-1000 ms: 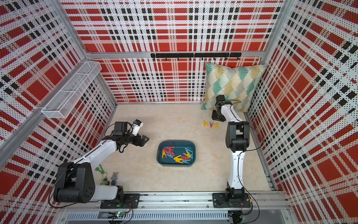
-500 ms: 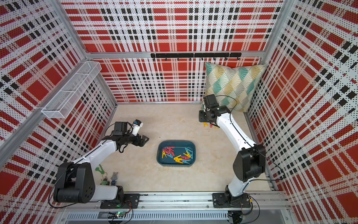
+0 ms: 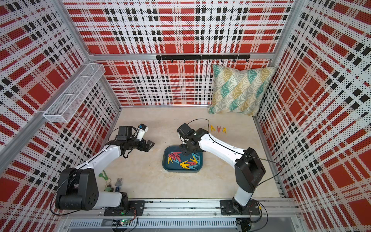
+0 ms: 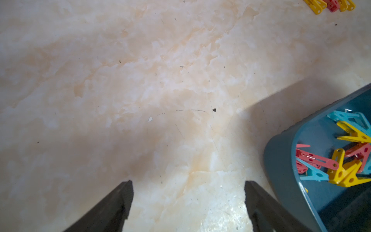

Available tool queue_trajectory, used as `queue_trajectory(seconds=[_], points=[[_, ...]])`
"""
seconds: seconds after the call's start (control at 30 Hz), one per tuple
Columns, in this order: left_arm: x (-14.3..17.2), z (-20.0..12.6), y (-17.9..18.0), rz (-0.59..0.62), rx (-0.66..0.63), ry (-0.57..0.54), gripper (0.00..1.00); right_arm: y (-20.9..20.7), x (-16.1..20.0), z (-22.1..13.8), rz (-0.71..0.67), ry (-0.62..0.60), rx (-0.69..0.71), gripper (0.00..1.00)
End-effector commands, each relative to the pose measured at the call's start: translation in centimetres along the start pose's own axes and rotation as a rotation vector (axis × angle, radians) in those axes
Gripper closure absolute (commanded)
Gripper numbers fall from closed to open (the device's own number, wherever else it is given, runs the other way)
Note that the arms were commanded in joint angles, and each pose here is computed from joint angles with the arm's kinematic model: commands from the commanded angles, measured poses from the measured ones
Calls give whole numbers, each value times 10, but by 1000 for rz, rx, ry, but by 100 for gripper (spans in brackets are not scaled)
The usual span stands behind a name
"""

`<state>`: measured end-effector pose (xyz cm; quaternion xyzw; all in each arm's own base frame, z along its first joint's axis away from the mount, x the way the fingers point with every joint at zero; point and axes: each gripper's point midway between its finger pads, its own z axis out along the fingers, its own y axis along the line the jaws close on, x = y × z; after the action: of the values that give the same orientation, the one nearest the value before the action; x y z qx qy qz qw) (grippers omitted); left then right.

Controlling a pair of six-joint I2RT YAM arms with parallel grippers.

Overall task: Take the clothespins out of the storage box
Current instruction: Pick up the clothespin from the storage box.

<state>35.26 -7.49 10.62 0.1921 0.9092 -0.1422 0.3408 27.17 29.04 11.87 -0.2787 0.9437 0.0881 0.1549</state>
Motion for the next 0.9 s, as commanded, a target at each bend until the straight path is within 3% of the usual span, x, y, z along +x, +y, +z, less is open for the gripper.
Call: queue_trajectory(seconds=[0.0,0.43,0.87], points=[[0,0,2,1,-3,-9,8,-1,19,22,-17,78,60,65],[2,2,3,0,-5,-2,8,-12,37,61,-36,166,147,67],[2,2,3,1,-4,-3,8,-27,37,71,-56,184,235,68]])
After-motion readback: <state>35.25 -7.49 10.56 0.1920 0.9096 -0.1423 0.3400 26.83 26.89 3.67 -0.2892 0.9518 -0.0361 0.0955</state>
